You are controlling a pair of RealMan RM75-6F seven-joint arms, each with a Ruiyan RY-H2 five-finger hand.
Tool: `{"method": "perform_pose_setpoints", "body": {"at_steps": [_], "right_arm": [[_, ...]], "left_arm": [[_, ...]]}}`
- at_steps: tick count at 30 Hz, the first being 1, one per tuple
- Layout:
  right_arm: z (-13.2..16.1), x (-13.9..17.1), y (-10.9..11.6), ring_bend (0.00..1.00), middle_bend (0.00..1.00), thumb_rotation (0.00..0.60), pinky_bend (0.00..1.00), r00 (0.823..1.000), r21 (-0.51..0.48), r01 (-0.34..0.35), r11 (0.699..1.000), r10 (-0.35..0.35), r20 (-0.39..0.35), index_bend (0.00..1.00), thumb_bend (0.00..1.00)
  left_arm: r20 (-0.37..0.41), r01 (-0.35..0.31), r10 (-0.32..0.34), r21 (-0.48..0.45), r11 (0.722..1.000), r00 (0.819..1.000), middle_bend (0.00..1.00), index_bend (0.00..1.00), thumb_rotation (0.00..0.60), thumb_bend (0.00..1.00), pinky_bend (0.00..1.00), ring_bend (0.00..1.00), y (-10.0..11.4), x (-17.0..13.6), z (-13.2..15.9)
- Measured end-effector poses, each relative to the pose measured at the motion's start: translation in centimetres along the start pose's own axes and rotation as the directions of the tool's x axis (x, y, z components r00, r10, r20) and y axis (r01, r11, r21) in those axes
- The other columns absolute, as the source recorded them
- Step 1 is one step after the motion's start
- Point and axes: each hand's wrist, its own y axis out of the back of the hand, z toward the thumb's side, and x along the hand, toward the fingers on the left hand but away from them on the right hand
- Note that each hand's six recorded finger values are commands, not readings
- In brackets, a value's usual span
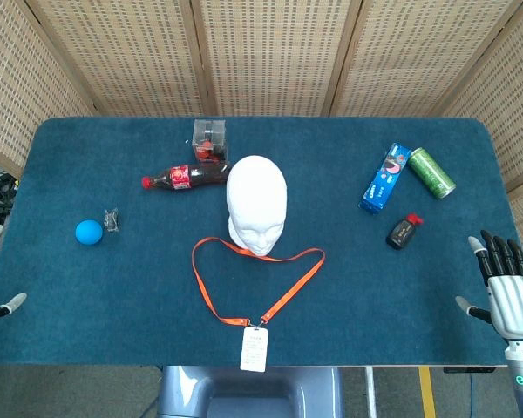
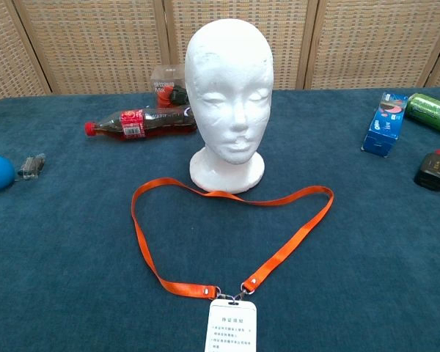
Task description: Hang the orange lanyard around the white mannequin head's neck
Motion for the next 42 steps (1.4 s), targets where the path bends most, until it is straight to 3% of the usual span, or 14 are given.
{"method": "perform_pose_setpoints", "body": {"at_steps": [5,9,13,16,19,26,35,42], "right_arm": [[0.6,-0.1,-0.5,0.0,0.0,0.6,0.0,1.0,-0.021,-0.026,0.999,0.026,-0.018,0.0,0.0],[2.6,-1.2,-1.3,0.0,0.0,0.6,0.0,0.993,-0.079,-0.074,0.994,0.067,-0.095,0.1,0.0],[5.6,-3.4,-2.1,0.0,0.0,0.6,0.0,0.975,-0.152,-0.143,0.978,0.112,-0.193,0.23,0.0],[8.0,-5.3,-2.9,0.0,0.0,0.6,0.0,0.956,-0.198,-0.211,0.957,0.16,-0.247,0.37,0.08],[10.2,-7.3,-3.6,0.0,0.0,0.6,0.0,0.939,-0.21,-0.265,0.941,0.203,-0.277,0.42,0.17],[14.3,-11.0,-5.9,0.0,0.0,0.6,0.0,0.923,-0.165,-0.324,0.931,0.273,-0.272,0.47,0.32],[19.1,-14.1,-10.8,0.0,0.0,0.6,0.0,0.912,-0.123,-0.386,0.914,0.359,-0.2,0.48,0.51],[22.1,-15.4,-14.1,0.0,0.0,0.6,0.0,0.906,-0.089,-0.411,0.907,0.396,-0.152,0.49,0.53]], "left_arm": [[-0.001,0.018,-0.018,0.006,1.0,1.0,0.0,0.0,0.6,0.0,0.0,0.0,-0.6,0.1,0.0],[-0.015,0.021,-0.021,0.01,1.0,1.0,0.0,0.0,0.6,0.0,0.0,0.0,-0.8,0.4,-0.4],[-0.023,0.032,-0.032,0.013,0.999,0.999,0.0,0.0,0.6,0.0,0.0,0.0,-1.1,1.0,-0.6],[-0.025,0.041,-0.04,0.017,0.999,0.999,0.0,0.0,0.6,0.0,0.0,0.0,-1.4,1.3,-0.6],[-0.03,0.051,-0.05,0.021,0.998,0.998,0.0,0.0,0.6,0.0,0.0,0.0,-1.7,1.6,-0.7],[-0.041,0.079,-0.078,0.03,0.996,0.996,0.0,0.0,0.6,0.0,0.0,0.0,-2.6,2.2,-0.9],[-0.072,0.101,-0.099,0.025,0.995,0.993,0.0,0.0,0.6,0.0,0.0,0.0,-3.2,2.9,-1.6],[-0.083,0.098,-0.097,0.013,0.995,0.992,0.0,0.0,0.6,0.0,0.0,0.0,-3.2,3.1,-2.0]]}}
